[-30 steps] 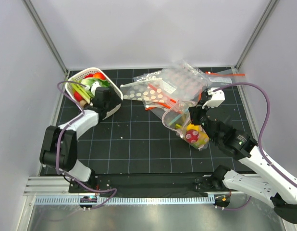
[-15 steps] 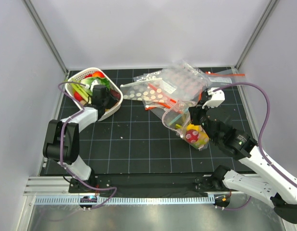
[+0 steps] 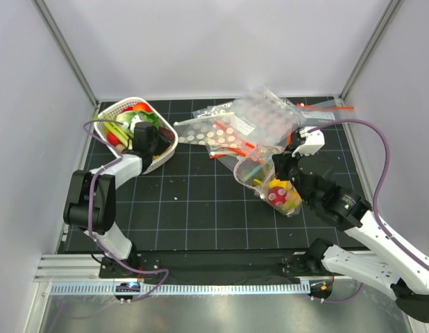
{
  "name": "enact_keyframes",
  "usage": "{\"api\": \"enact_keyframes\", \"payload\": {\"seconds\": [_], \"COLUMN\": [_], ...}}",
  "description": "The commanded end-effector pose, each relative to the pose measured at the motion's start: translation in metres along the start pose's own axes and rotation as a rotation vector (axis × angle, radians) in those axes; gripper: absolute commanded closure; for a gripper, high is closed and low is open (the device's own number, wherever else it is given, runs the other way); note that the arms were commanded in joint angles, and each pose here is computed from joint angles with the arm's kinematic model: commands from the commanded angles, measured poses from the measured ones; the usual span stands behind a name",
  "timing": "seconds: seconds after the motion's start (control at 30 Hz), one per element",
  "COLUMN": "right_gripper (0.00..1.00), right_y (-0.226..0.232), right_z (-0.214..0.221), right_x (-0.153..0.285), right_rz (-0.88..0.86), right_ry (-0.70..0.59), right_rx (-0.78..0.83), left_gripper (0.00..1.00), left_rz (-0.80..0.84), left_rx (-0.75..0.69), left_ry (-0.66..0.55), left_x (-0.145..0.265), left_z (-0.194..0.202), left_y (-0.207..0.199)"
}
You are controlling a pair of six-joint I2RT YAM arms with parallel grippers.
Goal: Place the food in the zip-top bag and seal the zipper
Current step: Pick up the fake fruit from the bin.
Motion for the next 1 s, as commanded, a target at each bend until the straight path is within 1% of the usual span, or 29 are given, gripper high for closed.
{"api": "enact_keyframes", "payload": {"seconds": [0.0,0.03,0.07,0.2,0.3,0.37,0.4,0.47,0.53,0.57,0.6,0.67,0.7,0.77,0.8,0.83,0.9,0.97], "right_gripper": [0.96,0.97,0.96,0.97,0.97,0.97,0.96,0.97,0.97,0.97,0.97,0.96,0.97,0.97,0.97,0.96,0.97,0.97], "right_y": [0.002,0.002,0.002,0.002,0.003,0.004,0.004,0.004,0.004,0.004,0.004,0.004,0.004,0.004,0.004,0.004,0.004,0.004], "right_z": [-0.015,-0.014,-0.014,-0.014,-0.013,-0.012,-0.012,-0.011,-0.011,-0.011,-0.011,-0.012,-0.011,-0.012,-0.012,-0.012,-0.013,-0.013], "right_x": [0.001,0.001,0.001,0.0,-0.001,-0.002,-0.002,-0.003,-0.004,-0.004,-0.004,-0.003,-0.003,-0.003,-0.003,-0.002,-0.002,-0.001], "right_rz": [-0.011,-0.012,-0.01,-0.01,-0.014,-0.013,-0.013,-0.011,-0.009,-0.009,-0.009,-0.011,-0.01,-0.012,-0.014,-0.014,-0.017,-0.018], "right_ry": [-0.062,-0.059,-0.06,-0.06,-0.056,-0.052,-0.051,-0.046,-0.044,-0.045,-0.045,-0.047,-0.046,-0.05,-0.049,-0.049,-0.05,-0.054], "right_rx": [-0.031,-0.03,-0.03,-0.03,-0.028,-0.026,-0.025,-0.022,-0.02,-0.021,-0.021,-0.023,-0.022,-0.024,-0.026,-0.024,-0.026,-0.027], "left_gripper": [1.0,1.0,1.0,1.0,1.0,1.0,1.0,1.0,1.0,1.0,1.0,0.96,0.85,0.6,0.44,0.36,0.24,0.19], "left_rz": [0.182,0.184,0.191,0.216,0.225,0.237,0.267,0.322,0.325,0.344,0.33,0.344,0.352,0.337,0.317,0.316,0.278,0.26], "left_rx": [0.105,0.12,0.138,0.19,0.191,0.178,0.171,0.192,0.209,0.229,0.231,0.227,0.22,0.211,0.205,0.2,0.171,0.145], "left_ry": [-0.102,-0.116,-0.163,-0.278,-0.312,-0.299,-0.262,-0.243,-0.197,-0.197,-0.184,-0.173,-0.167,-0.131,-0.121,-0.127,-0.126,-0.132], "left_x": [0.003,0.005,0.013,0.033,0.036,0.027,0.025,0.02,0.005,0.003,-0.007,-0.015,-0.018,-0.027,-0.027,-0.023,-0.018,-0.006], "left_z": [-0.03,-0.032,-0.041,-0.057,-0.064,-0.065,-0.061,-0.062,-0.05,-0.051,-0.044,-0.039,-0.038,-0.029,-0.025,-0.027,-0.024,-0.028], "left_y": [-0.047,-0.048,-0.052,-0.051,-0.054,-0.062,-0.069,-0.085,-0.086,-0.092,-0.087,-0.09,-0.093,-0.088,-0.082,-0.083,-0.075,-0.078]}}
Point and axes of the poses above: each gripper's point midway between its finger pads, its own x axis back along the fingers, its own y axis along the line the jaws close on, z = x × y, the point moved 3 cm from there along x, back along the fingers, and after that the axes turned 7 degrees about x, right-handed, at the moved point
